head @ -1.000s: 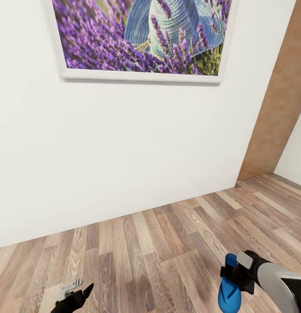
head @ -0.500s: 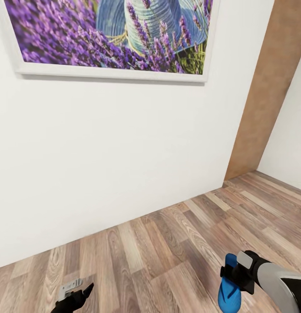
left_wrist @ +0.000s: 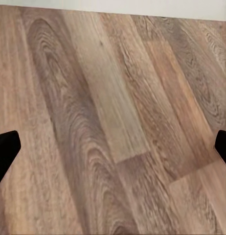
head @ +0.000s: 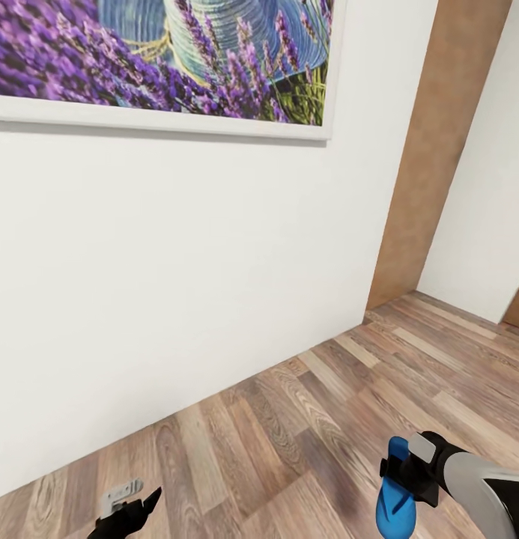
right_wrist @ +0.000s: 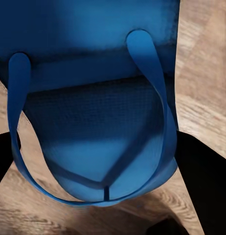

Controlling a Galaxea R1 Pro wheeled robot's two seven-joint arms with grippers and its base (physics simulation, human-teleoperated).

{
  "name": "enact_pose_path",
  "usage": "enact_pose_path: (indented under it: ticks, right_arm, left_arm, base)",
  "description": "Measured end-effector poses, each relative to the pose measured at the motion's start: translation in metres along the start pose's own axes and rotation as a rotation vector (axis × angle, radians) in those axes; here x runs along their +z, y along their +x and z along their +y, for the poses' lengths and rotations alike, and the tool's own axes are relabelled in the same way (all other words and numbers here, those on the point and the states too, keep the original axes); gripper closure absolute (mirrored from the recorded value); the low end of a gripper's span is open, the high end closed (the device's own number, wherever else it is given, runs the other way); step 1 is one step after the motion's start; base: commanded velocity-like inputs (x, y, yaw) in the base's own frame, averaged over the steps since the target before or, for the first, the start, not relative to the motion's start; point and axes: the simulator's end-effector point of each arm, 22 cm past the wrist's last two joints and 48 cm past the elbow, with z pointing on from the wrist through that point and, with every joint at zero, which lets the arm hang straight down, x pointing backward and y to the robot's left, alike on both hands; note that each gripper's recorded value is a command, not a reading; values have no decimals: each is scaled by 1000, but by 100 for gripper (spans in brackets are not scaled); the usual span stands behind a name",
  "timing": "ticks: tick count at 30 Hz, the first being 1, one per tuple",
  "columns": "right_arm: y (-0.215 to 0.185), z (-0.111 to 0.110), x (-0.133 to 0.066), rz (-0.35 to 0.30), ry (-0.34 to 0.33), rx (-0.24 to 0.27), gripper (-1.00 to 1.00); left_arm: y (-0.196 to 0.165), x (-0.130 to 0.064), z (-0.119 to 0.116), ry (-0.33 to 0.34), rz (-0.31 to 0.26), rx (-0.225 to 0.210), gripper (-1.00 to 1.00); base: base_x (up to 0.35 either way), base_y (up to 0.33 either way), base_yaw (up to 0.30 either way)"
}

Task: In the bedroom, move the book from the bed onto either nightstand, and place the two sandals side by side next to the bed.

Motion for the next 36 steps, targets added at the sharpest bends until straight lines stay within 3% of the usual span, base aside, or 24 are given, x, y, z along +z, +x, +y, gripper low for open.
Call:
enact_pose_path:
  ticks: [36]
  right_arm:
    - [0,0,0,1,1,0,100]
  left_arm:
    - [0,0,0,1,-1,1,-100]
  base:
    - [253,0,-207]
